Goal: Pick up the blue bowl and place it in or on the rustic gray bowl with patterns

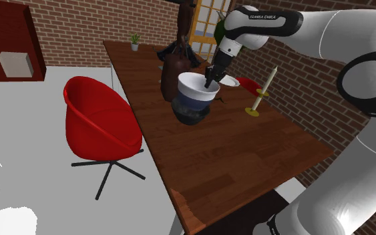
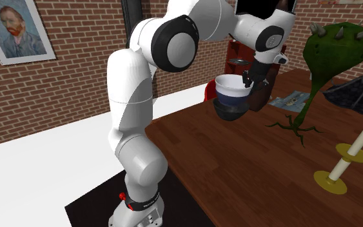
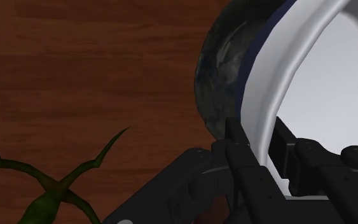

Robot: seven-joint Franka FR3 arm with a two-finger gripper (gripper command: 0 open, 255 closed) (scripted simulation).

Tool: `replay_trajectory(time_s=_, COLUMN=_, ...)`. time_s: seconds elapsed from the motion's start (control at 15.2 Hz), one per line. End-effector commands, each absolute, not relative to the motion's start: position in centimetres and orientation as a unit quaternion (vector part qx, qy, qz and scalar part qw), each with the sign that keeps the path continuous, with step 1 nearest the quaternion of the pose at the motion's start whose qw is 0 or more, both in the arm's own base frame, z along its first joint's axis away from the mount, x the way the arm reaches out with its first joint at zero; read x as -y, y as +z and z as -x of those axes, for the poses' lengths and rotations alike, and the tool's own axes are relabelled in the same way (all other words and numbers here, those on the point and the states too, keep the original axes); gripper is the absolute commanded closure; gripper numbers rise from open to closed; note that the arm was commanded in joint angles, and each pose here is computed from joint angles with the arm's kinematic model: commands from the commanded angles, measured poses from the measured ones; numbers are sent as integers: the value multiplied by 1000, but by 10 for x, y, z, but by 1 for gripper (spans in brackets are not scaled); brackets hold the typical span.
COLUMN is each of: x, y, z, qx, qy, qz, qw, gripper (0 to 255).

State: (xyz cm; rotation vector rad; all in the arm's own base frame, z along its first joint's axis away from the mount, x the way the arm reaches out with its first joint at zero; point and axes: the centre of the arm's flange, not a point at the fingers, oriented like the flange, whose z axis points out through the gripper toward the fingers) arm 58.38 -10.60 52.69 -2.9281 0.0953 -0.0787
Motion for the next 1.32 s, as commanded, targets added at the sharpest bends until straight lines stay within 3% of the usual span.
replay_trajectory(time_s=0.0, x=105, y=515, z=-584, qx=-32, qy=-27, qz=994, qw=105, gripper=255)
replay_trajectory(time_s=0.53, x=105, y=515, z=-584, qx=-32, qy=-27, qz=994, qw=105, gripper=255)
replay_trajectory(time_s=0.59, x=105, y=515, z=-584, qx=-32, qy=-27, qz=994, qw=105, gripper=0)
replay_trajectory(time_s=0.92, x=105, y=515, z=-584, qx=-32, qy=-27, qz=994, qw=105, gripper=0)
replay_trajectory(time_s=1.25, x=116, y=564, z=-581, qx=-32, qy=-27, qz=994, qw=105, gripper=0)
